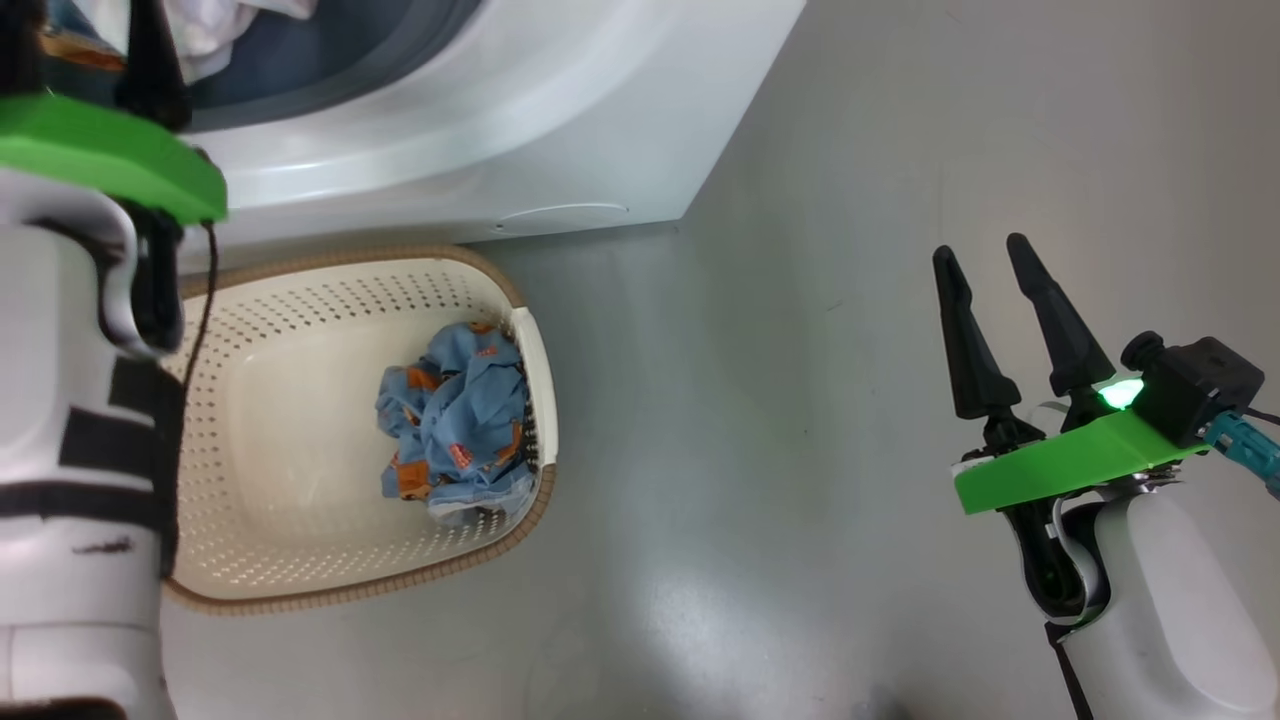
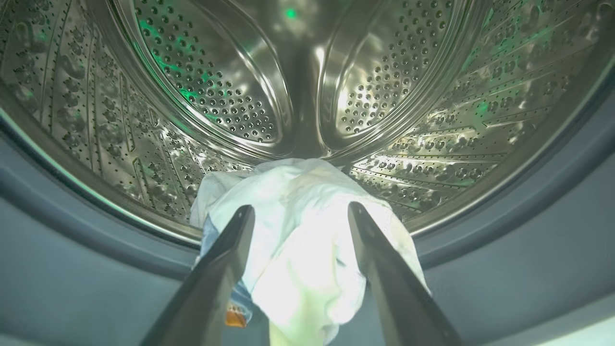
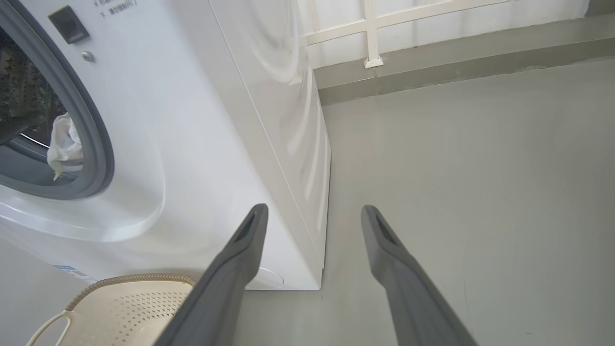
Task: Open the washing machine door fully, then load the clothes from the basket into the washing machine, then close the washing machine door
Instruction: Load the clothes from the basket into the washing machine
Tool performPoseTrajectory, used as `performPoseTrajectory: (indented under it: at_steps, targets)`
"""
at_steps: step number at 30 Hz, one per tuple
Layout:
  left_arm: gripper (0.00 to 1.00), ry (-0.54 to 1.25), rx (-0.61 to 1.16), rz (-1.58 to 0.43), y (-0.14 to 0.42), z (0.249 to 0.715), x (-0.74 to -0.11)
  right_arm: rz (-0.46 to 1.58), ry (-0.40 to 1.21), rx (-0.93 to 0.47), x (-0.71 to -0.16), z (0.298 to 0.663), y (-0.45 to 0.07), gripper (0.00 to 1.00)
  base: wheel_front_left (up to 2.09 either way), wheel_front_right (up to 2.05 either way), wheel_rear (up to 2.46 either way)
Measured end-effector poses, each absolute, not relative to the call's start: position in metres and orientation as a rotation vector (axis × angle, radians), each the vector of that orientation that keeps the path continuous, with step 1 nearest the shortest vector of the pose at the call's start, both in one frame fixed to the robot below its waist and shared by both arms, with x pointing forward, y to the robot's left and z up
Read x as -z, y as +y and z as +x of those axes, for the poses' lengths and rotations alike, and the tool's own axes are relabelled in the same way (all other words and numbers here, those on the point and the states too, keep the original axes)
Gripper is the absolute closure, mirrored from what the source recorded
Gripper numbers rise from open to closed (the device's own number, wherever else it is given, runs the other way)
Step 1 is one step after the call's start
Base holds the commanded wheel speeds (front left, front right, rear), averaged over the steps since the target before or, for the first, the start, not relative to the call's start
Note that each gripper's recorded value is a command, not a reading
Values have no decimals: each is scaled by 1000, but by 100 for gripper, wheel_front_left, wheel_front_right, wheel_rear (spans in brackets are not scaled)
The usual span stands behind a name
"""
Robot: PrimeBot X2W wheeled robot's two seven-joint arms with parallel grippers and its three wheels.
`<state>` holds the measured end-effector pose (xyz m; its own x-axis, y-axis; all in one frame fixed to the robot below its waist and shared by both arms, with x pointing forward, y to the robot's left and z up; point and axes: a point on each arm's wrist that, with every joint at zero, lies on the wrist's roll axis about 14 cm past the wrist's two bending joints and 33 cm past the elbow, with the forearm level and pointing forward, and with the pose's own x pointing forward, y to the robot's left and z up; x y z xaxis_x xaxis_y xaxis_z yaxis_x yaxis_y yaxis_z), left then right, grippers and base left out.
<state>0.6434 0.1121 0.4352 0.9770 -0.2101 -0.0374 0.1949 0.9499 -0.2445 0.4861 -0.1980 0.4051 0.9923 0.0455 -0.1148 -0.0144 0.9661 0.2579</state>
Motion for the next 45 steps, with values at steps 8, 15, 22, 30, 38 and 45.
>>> performPoseTrajectory:
  at_steps: [8, 15, 22, 30, 38, 45]
  targets:
    - [0, 80, 186, -246, 123, 618, -422, 262, 119, -38, -405, 486, -196, 0, 0, 0, 0]
    - [0, 103, 153, -242, 134, 589, -408, 259, 115, -36, -407, 486, -197, 0, 0, 0, 0]
    - [0, 135, 97, -239, 152, 552, -391, 255, 115, -33, -407, 484, -199, 0, 0, 0, 0]
    - [0, 149, 70, -227, 161, 524, -384, 253, 116, -34, -407, 482, -199, 0, 0, 0, 0]
    - [0, 125, 76, -216, 158, 524, -392, 251, 116, -34, -408, 481, -199, 0, 0, 0, 0]
    - [0, 130, 79, -217, 157, 525, -390, 250, 122, -31, -405, 480, -200, 0, 0, 0, 0]
